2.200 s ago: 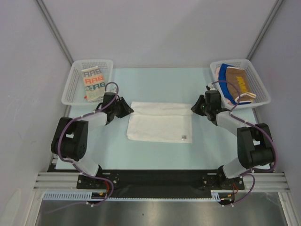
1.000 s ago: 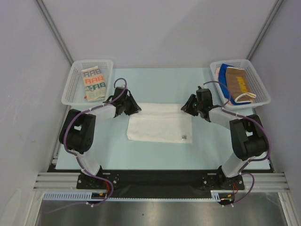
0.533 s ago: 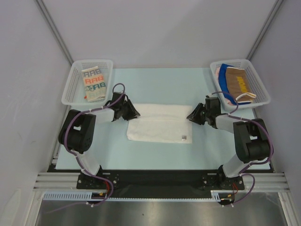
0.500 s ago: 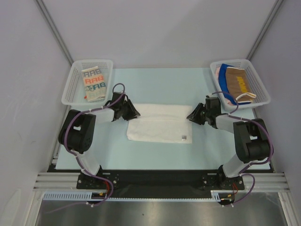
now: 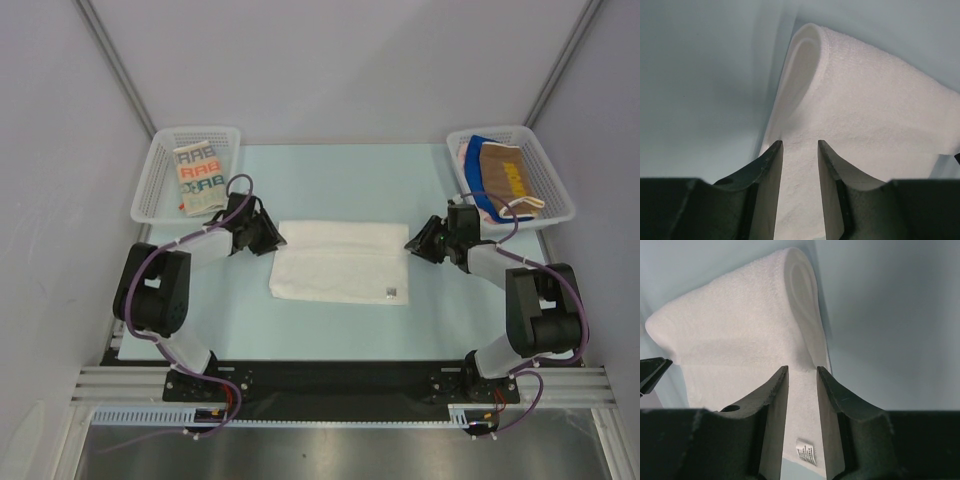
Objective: Fold and stack the towels
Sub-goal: Fold the towel
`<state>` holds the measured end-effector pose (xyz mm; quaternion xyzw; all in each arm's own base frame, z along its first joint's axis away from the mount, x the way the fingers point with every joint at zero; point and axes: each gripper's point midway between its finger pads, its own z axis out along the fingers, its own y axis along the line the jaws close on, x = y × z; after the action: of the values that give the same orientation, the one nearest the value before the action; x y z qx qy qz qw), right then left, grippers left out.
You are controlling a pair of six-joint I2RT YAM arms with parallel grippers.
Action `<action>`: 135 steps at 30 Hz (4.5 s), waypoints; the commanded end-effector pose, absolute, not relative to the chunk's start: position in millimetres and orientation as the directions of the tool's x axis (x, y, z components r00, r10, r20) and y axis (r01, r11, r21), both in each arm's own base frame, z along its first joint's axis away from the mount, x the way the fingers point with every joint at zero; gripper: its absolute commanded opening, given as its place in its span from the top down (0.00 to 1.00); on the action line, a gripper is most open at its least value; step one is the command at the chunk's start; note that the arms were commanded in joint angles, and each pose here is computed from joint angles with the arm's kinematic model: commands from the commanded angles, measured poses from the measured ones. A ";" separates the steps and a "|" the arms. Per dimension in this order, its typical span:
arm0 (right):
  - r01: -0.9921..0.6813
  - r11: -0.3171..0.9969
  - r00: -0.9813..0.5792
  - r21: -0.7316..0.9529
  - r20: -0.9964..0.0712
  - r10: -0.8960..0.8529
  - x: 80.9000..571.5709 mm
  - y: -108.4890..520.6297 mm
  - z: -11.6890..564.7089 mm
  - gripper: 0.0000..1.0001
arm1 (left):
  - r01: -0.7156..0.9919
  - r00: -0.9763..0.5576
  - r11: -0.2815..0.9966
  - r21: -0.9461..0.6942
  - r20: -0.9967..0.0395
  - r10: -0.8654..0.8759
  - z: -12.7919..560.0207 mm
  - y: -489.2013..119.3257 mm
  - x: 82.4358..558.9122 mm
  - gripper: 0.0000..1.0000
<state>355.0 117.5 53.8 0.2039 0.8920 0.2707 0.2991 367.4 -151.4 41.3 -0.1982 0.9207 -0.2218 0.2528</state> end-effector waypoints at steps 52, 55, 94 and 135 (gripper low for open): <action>0.178 0.766 -0.749 0.618 -0.420 0.513 359.5 122.0 44.3 0.62 | -0.248 -0.790 0.789 -0.563 -0.354 -0.501 39.4 -156.8 372.6 0.72; 0.186 0.764 -0.750 0.617 -0.414 0.516 360.5 122.1 41.2 0.66 | -0.248 -0.788 0.789 -0.562 -0.357 -0.502 39.6 -156.5 375.0 0.75; 0.086 0.789 -0.759 0.608 -0.473 0.448 300.8 118.1 119.3 1.00 | -0.109 -0.802 0.800 -0.590 -0.423 -0.421 106.8 -145.2 333.9 1.00; 0.095 0.814 -0.818 0.573 -0.421 0.392 229.8 130.5 105.0 1.00 | -0.068 -0.848 0.786 -0.615 -0.380 -0.370 93.8 -141.7 262.9 1.00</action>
<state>235.2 131.9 107.4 0.1308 0.9115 0.2787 0.2726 263.5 -141.7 83.8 -0.1311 0.9184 -0.2925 0.2319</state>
